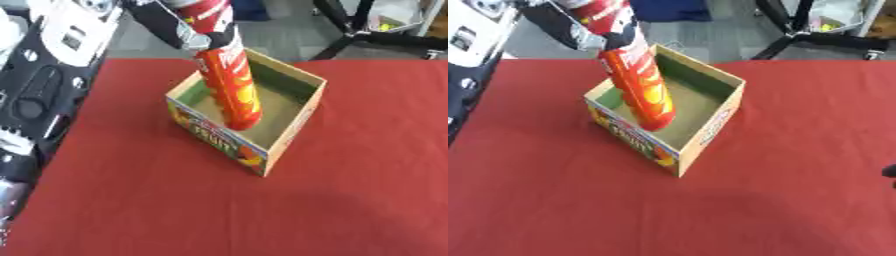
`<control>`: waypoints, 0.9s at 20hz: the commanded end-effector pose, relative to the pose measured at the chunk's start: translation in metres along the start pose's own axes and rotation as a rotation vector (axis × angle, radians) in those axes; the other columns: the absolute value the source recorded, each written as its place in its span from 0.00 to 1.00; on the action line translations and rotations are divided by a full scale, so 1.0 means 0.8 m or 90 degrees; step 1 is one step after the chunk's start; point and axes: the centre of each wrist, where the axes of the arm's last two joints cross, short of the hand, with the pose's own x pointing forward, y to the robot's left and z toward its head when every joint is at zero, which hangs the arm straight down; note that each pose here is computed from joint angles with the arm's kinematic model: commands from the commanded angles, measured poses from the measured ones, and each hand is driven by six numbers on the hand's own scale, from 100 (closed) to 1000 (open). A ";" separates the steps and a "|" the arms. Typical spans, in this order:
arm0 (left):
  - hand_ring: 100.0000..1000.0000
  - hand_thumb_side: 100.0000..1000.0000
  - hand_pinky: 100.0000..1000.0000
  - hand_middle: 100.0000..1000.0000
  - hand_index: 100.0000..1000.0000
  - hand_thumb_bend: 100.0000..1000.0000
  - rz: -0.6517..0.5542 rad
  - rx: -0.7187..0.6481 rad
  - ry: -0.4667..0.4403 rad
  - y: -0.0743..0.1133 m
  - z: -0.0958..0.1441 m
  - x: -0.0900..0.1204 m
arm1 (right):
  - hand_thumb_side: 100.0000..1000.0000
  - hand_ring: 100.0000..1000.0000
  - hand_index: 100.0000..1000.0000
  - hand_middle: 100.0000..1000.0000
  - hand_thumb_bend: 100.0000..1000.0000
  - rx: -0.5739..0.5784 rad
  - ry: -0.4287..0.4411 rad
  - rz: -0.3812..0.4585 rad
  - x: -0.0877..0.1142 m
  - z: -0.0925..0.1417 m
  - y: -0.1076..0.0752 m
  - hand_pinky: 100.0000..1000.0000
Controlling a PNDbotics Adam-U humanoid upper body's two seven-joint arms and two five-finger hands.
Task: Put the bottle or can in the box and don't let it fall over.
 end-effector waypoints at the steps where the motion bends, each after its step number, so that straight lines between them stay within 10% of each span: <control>1: 1.00 0.32 1.00 0.97 0.94 0.00 -0.076 -0.061 -0.057 0.015 0.005 0.000 | 0.47 0.54 0.95 0.66 0.00 0.011 -0.002 0.008 0.003 -0.003 -0.002 0.66; 18: 1.00 0.39 0.93 0.98 0.95 0.03 -0.085 -0.009 -0.080 -0.012 0.008 -0.022 | 0.47 0.54 0.95 0.66 0.00 0.014 0.005 0.006 0.001 -0.005 0.000 0.66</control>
